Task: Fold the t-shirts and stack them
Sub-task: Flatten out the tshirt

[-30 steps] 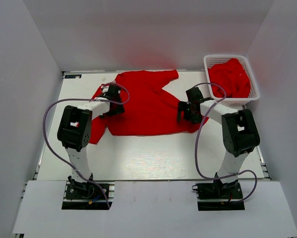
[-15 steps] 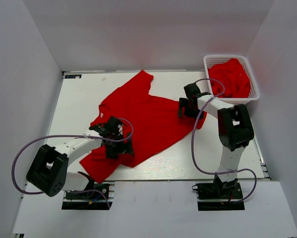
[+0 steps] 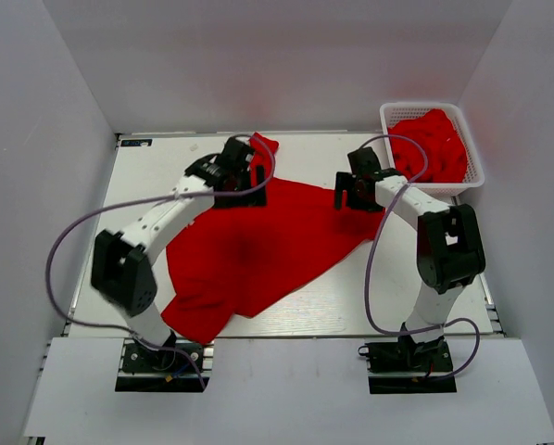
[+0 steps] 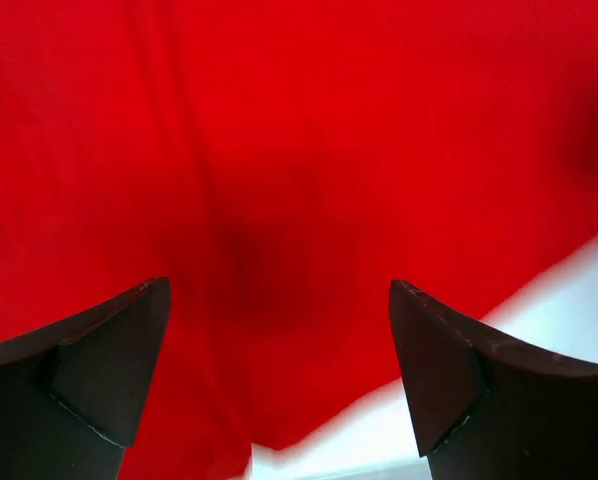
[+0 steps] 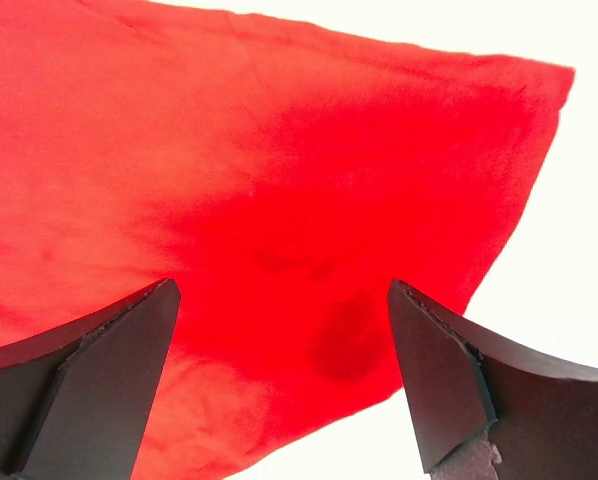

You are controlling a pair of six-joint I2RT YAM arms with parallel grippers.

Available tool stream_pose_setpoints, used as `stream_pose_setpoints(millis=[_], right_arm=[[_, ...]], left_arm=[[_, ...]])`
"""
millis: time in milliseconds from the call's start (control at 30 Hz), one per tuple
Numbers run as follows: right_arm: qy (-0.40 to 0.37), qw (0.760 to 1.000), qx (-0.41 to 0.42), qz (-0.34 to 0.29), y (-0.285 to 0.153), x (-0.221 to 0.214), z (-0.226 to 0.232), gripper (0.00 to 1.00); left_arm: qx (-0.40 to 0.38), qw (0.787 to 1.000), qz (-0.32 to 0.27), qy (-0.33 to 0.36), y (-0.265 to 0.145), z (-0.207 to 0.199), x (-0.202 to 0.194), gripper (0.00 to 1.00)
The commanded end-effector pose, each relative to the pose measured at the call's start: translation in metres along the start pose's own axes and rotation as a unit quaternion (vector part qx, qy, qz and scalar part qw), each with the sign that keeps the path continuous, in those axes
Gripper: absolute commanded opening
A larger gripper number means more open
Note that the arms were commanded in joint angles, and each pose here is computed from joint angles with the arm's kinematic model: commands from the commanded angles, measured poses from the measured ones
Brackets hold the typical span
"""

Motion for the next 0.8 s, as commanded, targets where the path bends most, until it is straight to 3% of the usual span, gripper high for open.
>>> stream_pose_setpoints(millis=[0, 167, 367, 600, 767], right_arm=[[0.002, 0.998, 0.009, -0.056, -0.023, 0.024, 0.002, 0.90], [-0.001, 0.998, 0.031, -0.046, -0.019, 0.019, 0.010, 0.90], [-0.010, 0.998, 0.044, -0.033, -0.011, 0.016, 0.019, 0.90], [-0.025, 0.998, 0.048, -0.017, 0.006, 0.002, 0.028, 0.90], [-0.026, 0.999, 0.042, 0.004, 0.018, -0.013, 0.031, 0.90]], left_arm=[[0.083, 0.993, -0.085, 0.007, 0.023, 0.013, 0.057, 1.00], [0.122, 0.989, -0.082, 0.011, 0.078, 0.020, 0.097, 1.00], [0.126, 0.991, -0.041, -0.015, 0.148, 0.061, 0.101, 1.00], [0.144, 0.989, -0.025, -0.025, 0.174, 0.091, 0.075, 1.00], [0.150, 0.988, 0.023, -0.041, 0.173, 0.111, 0.025, 1.00]])
Point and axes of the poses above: each gripper's point midway between its finger pads, its own y axis out along the fingers, its own z axis along the line the jaws close on, x = y × z, the point moved 4 cm from there along -y, back along the fingers, and after that the axes turned 7 degrees about -y, right-handed, at the moved point
